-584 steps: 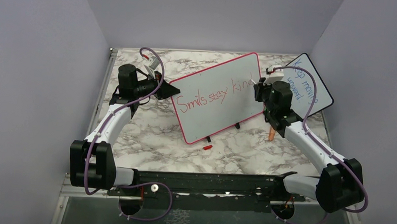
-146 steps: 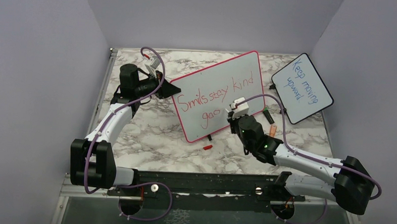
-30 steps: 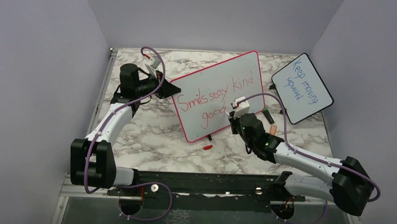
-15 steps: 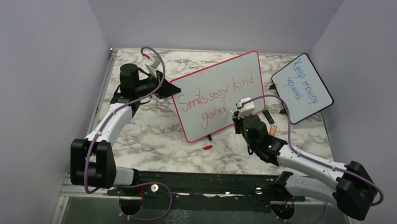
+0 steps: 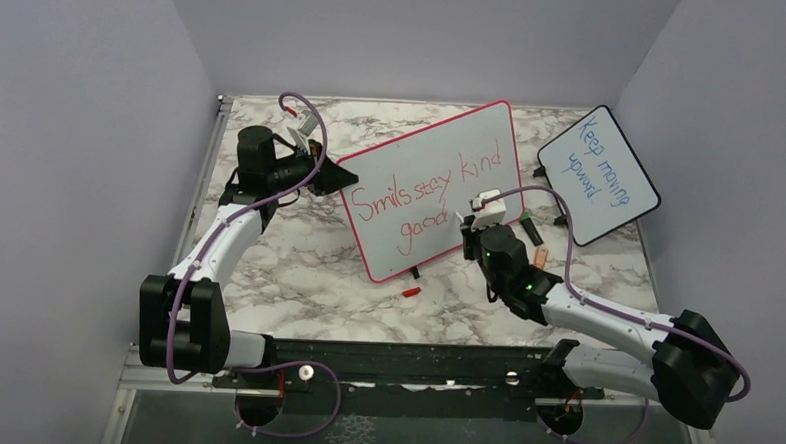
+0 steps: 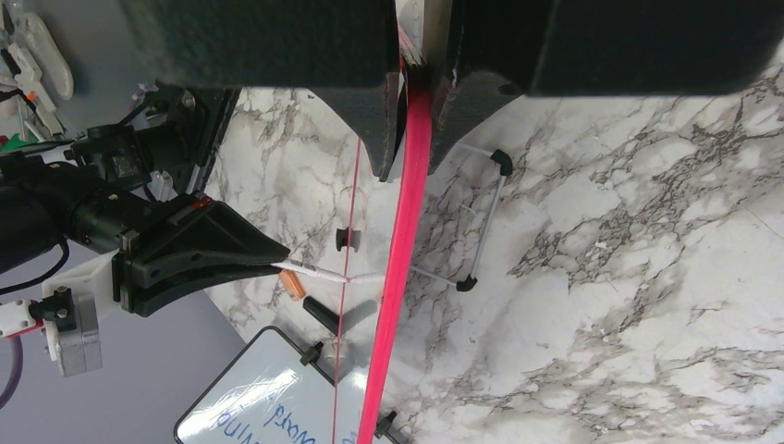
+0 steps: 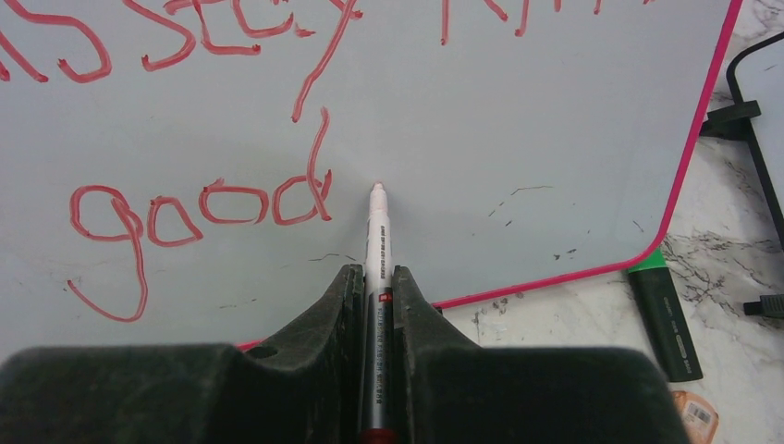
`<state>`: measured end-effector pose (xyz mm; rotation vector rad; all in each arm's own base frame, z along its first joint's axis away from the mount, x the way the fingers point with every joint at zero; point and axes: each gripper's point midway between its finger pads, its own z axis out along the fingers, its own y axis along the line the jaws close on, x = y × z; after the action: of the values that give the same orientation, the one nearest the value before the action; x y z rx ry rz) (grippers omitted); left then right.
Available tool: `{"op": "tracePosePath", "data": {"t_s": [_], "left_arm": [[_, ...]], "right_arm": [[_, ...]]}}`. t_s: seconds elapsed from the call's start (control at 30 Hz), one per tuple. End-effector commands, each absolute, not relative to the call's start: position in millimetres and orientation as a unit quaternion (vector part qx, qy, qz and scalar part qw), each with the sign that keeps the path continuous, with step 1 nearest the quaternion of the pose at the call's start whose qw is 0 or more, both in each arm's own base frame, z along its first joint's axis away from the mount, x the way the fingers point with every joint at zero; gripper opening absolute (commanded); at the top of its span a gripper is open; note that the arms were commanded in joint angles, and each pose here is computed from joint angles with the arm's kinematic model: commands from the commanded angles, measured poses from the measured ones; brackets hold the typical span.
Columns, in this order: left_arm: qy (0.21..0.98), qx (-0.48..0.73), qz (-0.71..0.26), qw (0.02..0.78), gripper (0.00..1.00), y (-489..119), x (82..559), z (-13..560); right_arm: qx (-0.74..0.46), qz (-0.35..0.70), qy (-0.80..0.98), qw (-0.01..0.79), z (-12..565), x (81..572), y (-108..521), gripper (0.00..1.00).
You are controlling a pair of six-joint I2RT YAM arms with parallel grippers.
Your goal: Write a sentence on the whiteboard
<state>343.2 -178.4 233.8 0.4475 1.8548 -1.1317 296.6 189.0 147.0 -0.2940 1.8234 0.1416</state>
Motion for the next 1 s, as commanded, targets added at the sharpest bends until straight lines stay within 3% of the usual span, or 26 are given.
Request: {"op": "tracePosePath", "data": {"t_s": [0.0,0.53,0.97], "left_arm": [[0.805,0.165,-0.372,0.432,0.0,-161.3,356.9,177.7],[0.806,0.155,-0.362,0.442,0.02,-157.7,359.7,182.8],[0.791,0.155,-0.321,0.497,0.51,-145.6,356.3,224.3]], "right_arm": [[-0.121,0.077,0.787,0.6,142.3,301.7,196.6,0.01],[-0.094,0.077,0.781,0.613,176.8,282.9,169.4,0.01],[-0.072,0.091,0.765,0.634,224.7,263.1,146.2,0.01]]}}
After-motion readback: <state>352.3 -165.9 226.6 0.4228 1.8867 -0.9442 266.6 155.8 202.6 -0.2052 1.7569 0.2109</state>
